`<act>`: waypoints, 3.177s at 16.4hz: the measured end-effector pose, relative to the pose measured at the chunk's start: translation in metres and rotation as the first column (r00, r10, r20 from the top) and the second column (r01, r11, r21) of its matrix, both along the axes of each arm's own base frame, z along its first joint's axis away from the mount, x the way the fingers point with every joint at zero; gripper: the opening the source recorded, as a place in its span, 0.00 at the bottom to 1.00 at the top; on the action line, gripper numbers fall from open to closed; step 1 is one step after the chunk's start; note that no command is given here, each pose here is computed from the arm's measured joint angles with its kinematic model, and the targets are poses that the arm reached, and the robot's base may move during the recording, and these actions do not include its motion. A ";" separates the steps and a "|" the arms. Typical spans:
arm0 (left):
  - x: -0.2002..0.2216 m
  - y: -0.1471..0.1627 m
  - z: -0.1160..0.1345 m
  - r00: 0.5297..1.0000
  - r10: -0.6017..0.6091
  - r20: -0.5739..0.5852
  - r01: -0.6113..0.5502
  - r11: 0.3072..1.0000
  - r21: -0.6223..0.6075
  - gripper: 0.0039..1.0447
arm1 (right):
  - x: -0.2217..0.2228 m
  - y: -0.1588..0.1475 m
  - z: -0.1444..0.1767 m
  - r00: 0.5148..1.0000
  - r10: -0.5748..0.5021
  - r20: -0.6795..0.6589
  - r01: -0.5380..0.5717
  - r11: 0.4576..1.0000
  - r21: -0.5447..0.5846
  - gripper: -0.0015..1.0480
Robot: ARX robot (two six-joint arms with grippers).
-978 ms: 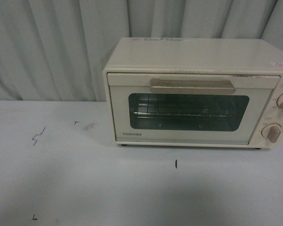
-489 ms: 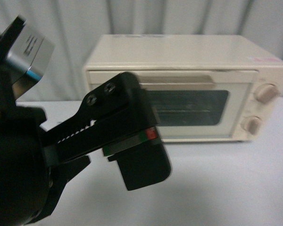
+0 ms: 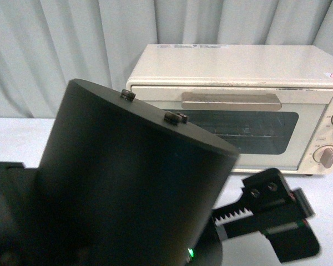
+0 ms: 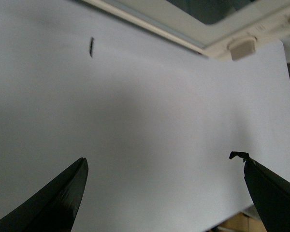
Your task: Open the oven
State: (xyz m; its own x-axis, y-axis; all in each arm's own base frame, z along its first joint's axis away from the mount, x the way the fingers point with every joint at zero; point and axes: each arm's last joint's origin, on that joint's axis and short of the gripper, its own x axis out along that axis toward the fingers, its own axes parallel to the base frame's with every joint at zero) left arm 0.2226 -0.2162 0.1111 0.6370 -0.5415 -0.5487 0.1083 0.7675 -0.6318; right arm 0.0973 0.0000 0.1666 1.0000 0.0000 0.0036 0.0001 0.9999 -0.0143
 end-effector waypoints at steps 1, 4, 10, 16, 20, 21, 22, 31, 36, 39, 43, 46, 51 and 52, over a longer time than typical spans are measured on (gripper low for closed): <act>0.012 0.003 -0.008 0.999 0.040 0.002 -0.040 0.999 0.007 0.94 | 0.000 0.000 0.000 1.000 0.000 0.000 0.000 1.000 0.000 0.94; 0.033 0.015 -0.032 0.994 0.104 -0.042 -0.102 0.994 0.044 0.94 | 0.000 0.000 0.000 1.000 0.000 0.000 0.000 1.000 0.000 0.94; 0.030 0.038 -0.049 0.988 0.130 -0.081 -0.126 0.990 0.055 0.94 | 0.000 0.000 0.000 1.000 0.000 0.000 0.000 1.000 0.000 0.94; 0.024 0.049 -0.055 0.987 0.126 -0.101 -0.121 0.991 0.049 0.94 | 0.000 0.000 0.000 1.000 0.000 0.000 0.000 1.000 0.000 0.94; 0.019 0.044 -0.064 0.987 0.111 -0.117 -0.104 0.993 0.060 0.94 | 0.000 0.000 0.000 1.000 0.000 0.000 0.000 1.000 0.000 0.94; 0.019 0.044 -0.065 0.987 0.112 -0.115 -0.106 0.993 0.060 0.94 | 0.000 0.000 0.000 1.000 0.000 0.000 0.000 1.000 0.000 0.94; 0.019 0.044 -0.065 0.987 0.112 -0.116 -0.105 0.993 0.061 0.94 | 0.000 0.000 0.000 1.000 0.000 0.000 0.000 1.000 0.000 0.94; 0.019 0.044 -0.064 0.986 0.115 -0.119 -0.107 0.991 0.075 0.94 | 0.000 0.000 0.000 1.000 0.000 0.000 0.000 1.000 0.000 0.94; 0.019 0.044 -0.064 0.986 0.115 -0.119 -0.107 0.991 0.075 0.94 | 0.000 0.000 0.000 1.000 0.000 0.000 0.000 1.000 0.000 0.94; 0.019 0.044 -0.063 0.986 0.115 -0.119 -0.107 0.992 0.075 0.94 | 0.001 0.000 0.002 0.999 -0.052 0.012 0.053 0.998 -0.017 0.94; 0.019 0.044 -0.064 0.986 0.117 -0.118 -0.109 0.991 0.077 0.94 | 0.027 -0.010 0.023 0.922 -0.380 0.076 0.388 0.901 -0.192 0.94; 0.019 0.044 -0.064 0.986 0.117 -0.118 -0.109 0.991 0.077 0.94 | 0.085 -0.014 0.072 0.933 -0.258 0.250 0.340 0.860 -0.381 0.94; 0.019 0.044 -0.064 0.986 0.118 -0.117 -0.109 0.991 0.076 0.94 | 0.222 0.019 0.062 0.997 0.041 0.060 0.016 0.682 -0.731 0.94; 0.019 0.044 -0.064 0.986 0.118 -0.117 -0.109 0.991 0.076 0.94 | 0.231 0.026 0.058 0.997 0.067 0.031 -0.021 0.659 -0.752 0.93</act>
